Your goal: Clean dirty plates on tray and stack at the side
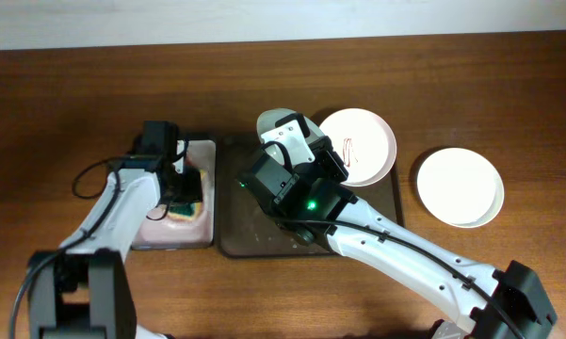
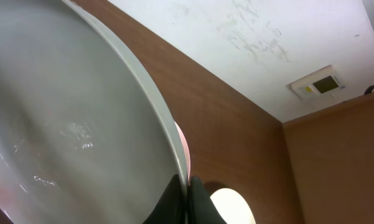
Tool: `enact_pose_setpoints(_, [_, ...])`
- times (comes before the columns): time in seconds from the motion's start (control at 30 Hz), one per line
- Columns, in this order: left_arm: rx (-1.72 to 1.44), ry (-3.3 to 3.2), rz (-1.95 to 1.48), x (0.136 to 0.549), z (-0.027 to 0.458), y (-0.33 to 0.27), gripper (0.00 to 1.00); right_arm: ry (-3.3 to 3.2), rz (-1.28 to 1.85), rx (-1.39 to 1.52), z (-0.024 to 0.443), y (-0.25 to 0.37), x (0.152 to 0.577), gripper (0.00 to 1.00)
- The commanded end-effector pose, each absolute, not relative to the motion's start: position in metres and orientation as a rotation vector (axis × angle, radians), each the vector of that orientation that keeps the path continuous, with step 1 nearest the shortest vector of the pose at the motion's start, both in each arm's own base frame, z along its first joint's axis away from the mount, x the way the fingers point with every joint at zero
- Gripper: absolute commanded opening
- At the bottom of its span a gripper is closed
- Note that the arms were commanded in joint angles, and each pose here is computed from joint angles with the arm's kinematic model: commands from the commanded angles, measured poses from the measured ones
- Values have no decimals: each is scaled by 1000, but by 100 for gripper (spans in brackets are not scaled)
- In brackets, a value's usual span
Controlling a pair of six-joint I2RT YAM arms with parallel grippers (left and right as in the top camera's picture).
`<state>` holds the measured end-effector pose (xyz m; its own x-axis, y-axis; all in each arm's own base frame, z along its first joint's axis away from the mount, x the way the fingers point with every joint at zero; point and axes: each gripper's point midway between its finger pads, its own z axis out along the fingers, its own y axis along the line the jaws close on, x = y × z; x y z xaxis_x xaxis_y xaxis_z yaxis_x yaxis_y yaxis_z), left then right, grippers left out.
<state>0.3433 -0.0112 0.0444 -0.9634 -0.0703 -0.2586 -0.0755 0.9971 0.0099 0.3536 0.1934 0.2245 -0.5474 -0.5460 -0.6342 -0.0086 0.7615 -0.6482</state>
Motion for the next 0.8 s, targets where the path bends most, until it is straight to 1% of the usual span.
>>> enact_pose_setpoints(0.0, [-99,2874,-5,341,49,-14,74,2020,-766,-376,236,186,353,4])
enact_pose_setpoints(0.37, [-98,2874,-7,341,49,-15,77,1960,-810,-287,254,174,353,4])
enact_pose_setpoints(0.43, [-98,2874,-7,341,49,-15,77,1985,-752,-221,253,170,355,4])
enact_pose_setpoints(0.5, [-98,2874,-7,341,49,-15,77,2067,-644,-144,241,161,359,4])
enact_pose_setpoints(0.77, [-98,2873,-7,341,49,-15,79,2400,-375,290,199,63,372,4])
